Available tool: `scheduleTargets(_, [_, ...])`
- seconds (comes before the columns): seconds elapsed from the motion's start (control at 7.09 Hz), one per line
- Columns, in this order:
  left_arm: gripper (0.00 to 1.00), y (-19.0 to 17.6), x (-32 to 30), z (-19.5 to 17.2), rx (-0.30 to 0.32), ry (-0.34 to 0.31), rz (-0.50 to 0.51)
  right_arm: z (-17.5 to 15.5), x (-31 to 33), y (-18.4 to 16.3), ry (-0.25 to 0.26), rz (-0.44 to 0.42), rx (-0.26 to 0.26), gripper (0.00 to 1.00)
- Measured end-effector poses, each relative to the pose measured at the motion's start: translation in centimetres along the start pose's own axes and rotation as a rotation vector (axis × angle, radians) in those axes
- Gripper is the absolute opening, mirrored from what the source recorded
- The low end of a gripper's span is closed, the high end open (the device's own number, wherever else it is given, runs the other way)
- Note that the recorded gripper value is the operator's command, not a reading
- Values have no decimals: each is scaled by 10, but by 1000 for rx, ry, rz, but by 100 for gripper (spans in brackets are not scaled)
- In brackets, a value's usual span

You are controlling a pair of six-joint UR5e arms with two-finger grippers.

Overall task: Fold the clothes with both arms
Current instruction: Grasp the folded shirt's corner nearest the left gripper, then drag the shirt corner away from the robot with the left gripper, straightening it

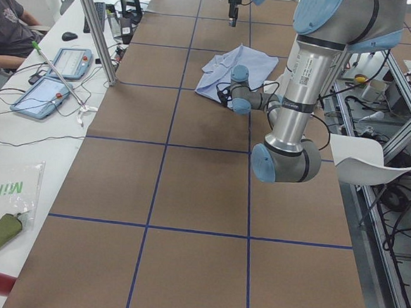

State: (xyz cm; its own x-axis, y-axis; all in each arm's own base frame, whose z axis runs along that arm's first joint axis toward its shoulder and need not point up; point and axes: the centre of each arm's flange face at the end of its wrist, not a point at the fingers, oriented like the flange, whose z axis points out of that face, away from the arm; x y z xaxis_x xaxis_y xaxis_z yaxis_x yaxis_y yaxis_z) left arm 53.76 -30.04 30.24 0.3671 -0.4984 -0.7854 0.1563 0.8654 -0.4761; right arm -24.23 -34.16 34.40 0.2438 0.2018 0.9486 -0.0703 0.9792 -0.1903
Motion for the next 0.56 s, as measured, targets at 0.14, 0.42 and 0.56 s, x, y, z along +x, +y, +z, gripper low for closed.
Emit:
scheduleTargets(0.14, [0, -1, 3, -6, -1, 10, 1, -2, 1, -2, 0, 2, 5, 100])
scheduleTargets(0.42, [0, -27, 16, -24, 43, 28, -12, -10, 1, -7, -7, 6, 25, 100])
scheduleTargets(0.56, [0, -55, 28, -40, 91, 42, -23, -14, 1, -10, -10, 8, 37, 100])
